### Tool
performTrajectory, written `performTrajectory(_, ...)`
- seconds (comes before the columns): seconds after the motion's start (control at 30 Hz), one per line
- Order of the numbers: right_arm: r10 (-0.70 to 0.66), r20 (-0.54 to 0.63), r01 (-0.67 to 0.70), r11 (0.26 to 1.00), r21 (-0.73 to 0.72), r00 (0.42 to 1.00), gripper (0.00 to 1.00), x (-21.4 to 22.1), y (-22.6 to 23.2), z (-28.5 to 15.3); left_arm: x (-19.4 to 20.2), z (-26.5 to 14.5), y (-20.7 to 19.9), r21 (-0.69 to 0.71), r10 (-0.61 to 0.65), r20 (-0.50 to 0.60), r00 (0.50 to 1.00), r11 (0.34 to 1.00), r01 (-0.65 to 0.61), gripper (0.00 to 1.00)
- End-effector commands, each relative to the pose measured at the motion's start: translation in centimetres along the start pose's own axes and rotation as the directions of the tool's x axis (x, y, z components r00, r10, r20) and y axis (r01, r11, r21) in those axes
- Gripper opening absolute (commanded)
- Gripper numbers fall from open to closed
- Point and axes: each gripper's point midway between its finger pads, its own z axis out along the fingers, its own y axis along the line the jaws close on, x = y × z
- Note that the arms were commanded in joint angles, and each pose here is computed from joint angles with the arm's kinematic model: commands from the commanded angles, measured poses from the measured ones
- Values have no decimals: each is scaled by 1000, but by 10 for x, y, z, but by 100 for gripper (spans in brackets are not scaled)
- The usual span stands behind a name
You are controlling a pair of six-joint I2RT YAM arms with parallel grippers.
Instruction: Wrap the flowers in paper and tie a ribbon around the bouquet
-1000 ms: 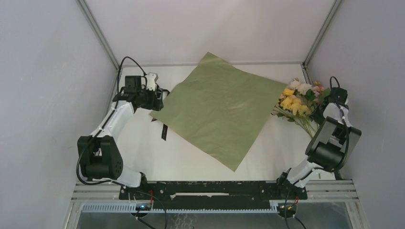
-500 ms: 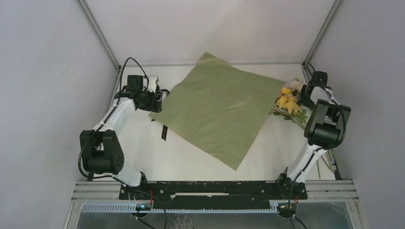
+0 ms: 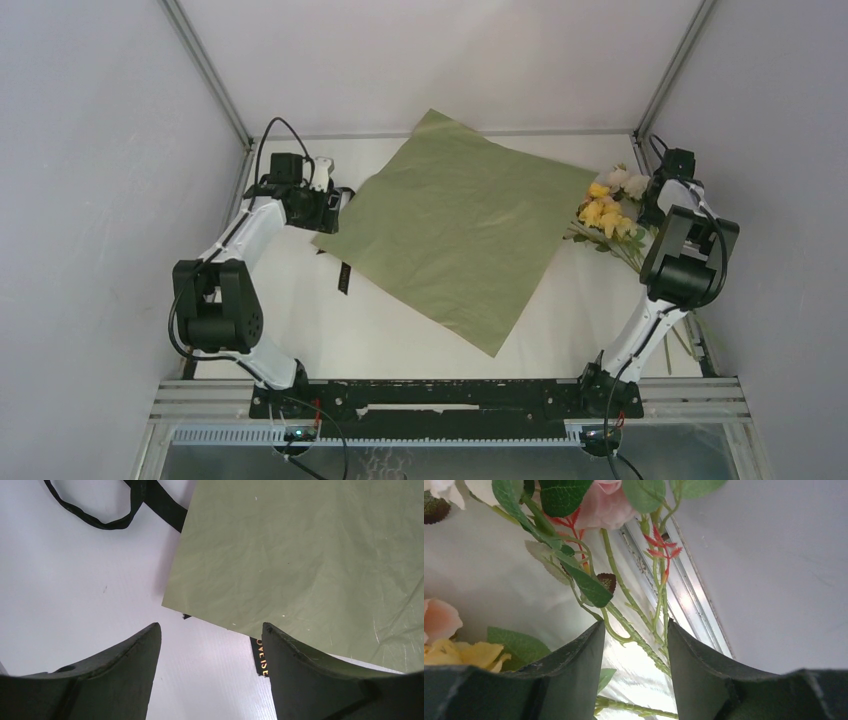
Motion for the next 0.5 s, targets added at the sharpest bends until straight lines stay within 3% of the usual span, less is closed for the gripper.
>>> performTrajectory(0.0, -33, 21, 33, 999, -6, 999, 58, -17, 2, 6, -22, -10, 7, -19, 28, 53, 998, 999, -27, 78)
performTrajectory(0.2, -37, -12, 37, 997, -68, 999, 56, -9, 13, 18, -22, -8, 7, -16, 29, 49, 998, 999, -28, 78)
performTrajectory(0.47, -74, -15, 73, 994, -81, 997, 15, -13, 20, 13, -20, -10, 7, -21, 34, 49, 998, 999, -33, 78)
